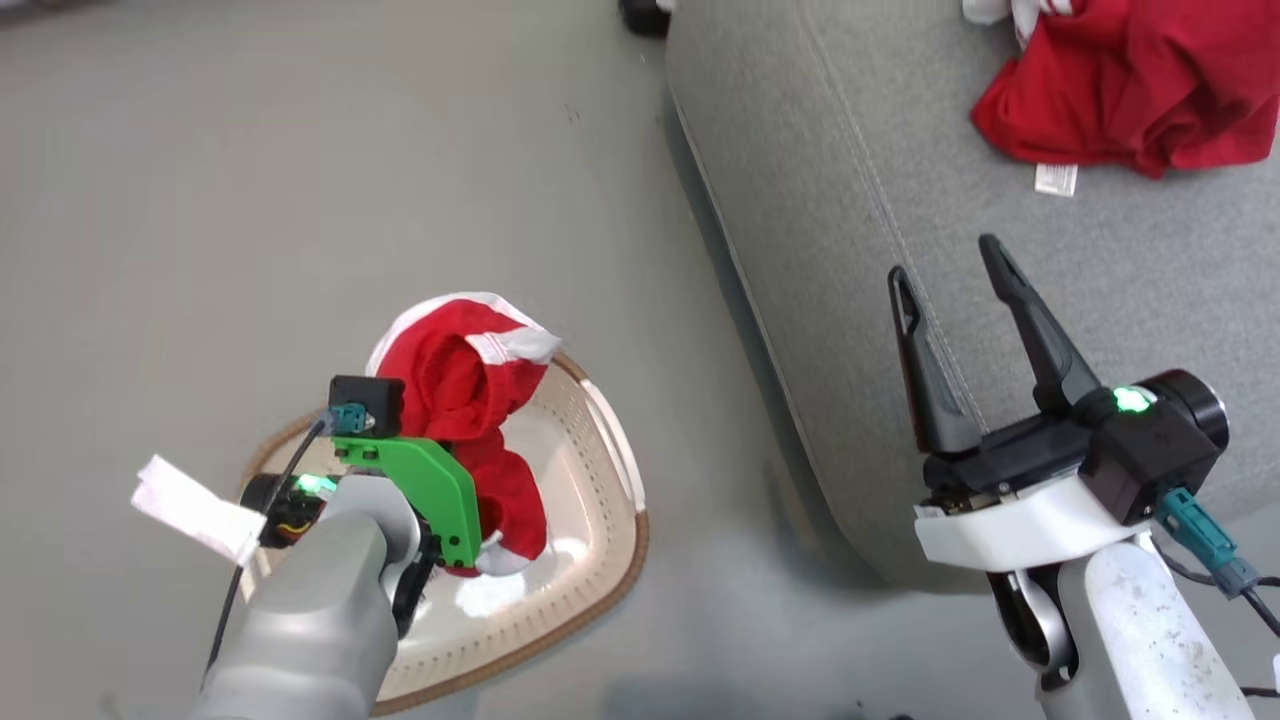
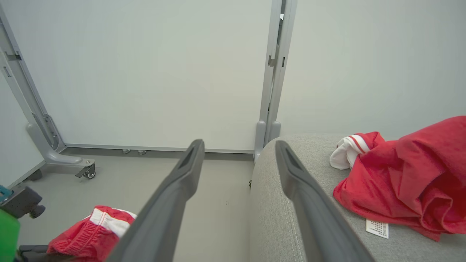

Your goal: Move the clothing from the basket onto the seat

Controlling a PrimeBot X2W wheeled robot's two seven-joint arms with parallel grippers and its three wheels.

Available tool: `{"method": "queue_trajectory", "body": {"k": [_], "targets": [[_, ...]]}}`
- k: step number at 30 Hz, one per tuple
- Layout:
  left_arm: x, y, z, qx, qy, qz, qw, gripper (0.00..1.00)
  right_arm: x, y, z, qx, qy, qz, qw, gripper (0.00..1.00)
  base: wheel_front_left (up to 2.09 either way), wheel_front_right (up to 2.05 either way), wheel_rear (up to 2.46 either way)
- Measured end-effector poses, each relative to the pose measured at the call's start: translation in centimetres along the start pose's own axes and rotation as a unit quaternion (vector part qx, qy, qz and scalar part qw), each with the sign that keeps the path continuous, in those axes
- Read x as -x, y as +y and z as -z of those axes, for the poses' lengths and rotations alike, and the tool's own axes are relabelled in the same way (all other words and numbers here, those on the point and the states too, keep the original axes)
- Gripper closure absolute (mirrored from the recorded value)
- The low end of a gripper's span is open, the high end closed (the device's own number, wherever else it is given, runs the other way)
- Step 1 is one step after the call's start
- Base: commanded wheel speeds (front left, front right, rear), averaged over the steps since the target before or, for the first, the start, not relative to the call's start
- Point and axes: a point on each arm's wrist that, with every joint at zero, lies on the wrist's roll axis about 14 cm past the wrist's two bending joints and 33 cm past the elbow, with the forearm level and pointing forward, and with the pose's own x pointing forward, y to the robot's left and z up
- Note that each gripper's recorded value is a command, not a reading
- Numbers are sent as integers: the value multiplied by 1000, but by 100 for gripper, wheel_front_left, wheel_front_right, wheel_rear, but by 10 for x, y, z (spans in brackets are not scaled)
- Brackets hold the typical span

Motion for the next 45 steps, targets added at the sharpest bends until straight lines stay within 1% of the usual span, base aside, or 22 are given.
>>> {"method": "queue_trajectory", "body": {"k": [5,11,15,18,23,27,32,36,37,40,42,43,45], "targets": [[32,-7,-41,23,-85,-8,996,100,14,13,-20,-8,-23,-20,999,0,0,0,0],[71,-20,-94,43,-186,0,982,100,29,28,-42,-19,-50,-40,998,0,0,0,0],[109,-22,-147,46,-281,9,959,100,38,37,-54,-24,-66,-54,996,0,0,0,0],[136,-27,-165,51,-331,16,942,100,45,44,-60,-27,-75,-64,995,0,0,0,0],[183,-42,-199,43,-418,31,907,100,51,54,-73,-28,-94,-79,992,0,0,0,0],[209,-55,-210,19,-459,38,887,100,56,60,-78,-29,-101,-88,991,0,0,0,0],[237,-79,-223,17,-505,69,860,100,60,64,-82,-30,-106,-93,990,0,0,0,0],[259,-91,-234,40,-541,93,835,100,62,66,-83,-32,-108,-96,989,0,0,0,0],[268,-97,-239,46,-553,105,825,100,63,67,-83,-32,-108,-98,989,0,0,0,0],[283,-112,-246,58,-572,134,807,100,65,68,-81,-29,-104,-103,989,0,0,0,0],[289,-121,-248,67,-576,153,800,100,65,70,-80,-30,-103,-105,989,0,0,0,0],[293,-127,-249,78,-579,169,794,100,66,71,-80,-30,-103,-106,989,0,0,0,0],[296,-135,-250,97,-576,192,789,100,66,71,-79,-30,-102,-107,989,0,0,0,0]]}}
